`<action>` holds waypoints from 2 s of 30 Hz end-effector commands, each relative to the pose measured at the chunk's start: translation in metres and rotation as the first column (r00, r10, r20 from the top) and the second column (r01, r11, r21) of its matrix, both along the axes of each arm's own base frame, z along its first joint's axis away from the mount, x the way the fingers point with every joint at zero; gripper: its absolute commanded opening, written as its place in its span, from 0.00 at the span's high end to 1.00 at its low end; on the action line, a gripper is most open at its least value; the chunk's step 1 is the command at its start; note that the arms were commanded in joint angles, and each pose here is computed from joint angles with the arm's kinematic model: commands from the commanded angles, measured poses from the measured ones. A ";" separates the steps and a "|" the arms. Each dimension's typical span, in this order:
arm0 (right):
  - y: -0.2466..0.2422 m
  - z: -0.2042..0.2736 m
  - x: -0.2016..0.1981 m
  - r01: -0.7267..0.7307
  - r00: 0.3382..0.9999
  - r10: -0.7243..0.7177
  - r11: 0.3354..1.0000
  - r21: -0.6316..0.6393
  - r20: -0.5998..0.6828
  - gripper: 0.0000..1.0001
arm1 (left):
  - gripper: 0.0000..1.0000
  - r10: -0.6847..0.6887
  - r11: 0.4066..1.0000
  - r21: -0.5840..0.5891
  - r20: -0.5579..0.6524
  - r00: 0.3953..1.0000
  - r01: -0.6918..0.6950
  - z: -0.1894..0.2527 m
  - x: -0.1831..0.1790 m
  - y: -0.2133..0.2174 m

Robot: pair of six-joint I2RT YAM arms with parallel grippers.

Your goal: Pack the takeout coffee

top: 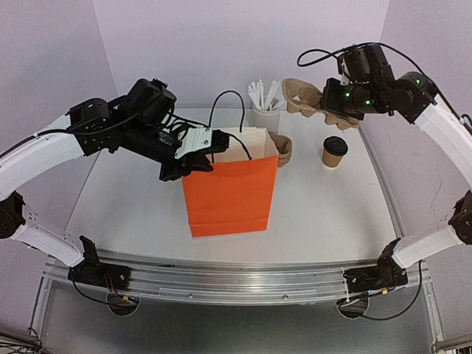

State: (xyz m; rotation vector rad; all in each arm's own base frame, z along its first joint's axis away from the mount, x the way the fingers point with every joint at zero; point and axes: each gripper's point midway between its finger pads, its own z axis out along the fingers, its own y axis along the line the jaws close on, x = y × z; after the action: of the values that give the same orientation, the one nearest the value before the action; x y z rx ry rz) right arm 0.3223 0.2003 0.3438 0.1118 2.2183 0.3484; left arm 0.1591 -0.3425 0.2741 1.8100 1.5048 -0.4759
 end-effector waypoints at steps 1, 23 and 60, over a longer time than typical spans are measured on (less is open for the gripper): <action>-0.005 0.003 -0.010 -0.016 1.000 0.016 1.000 0.025 0.009 1.00 | 1.00 0.072 0.990 -0.122 -0.028 0.997 -0.075 0.020 0.012 -0.020; 0.033 -0.016 0.005 -0.031 0.994 0.043 0.993 0.115 -0.100 1.00 | 0.12 -0.042 0.977 -0.205 0.066 0.997 0.054 0.073 -0.029 0.025; 0.022 -0.044 -0.011 0.012 0.987 0.007 0.993 0.113 -0.163 1.00 | 0.38 0.142 0.985 0.136 -0.292 0.946 -0.106 -0.015 0.122 0.012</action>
State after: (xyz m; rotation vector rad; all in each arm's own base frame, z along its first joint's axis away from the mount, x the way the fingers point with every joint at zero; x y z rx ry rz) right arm 0.3143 0.2187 0.2906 0.2024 2.3794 0.4393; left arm 0.2841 -0.3284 0.2712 1.7255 1.8829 -0.6095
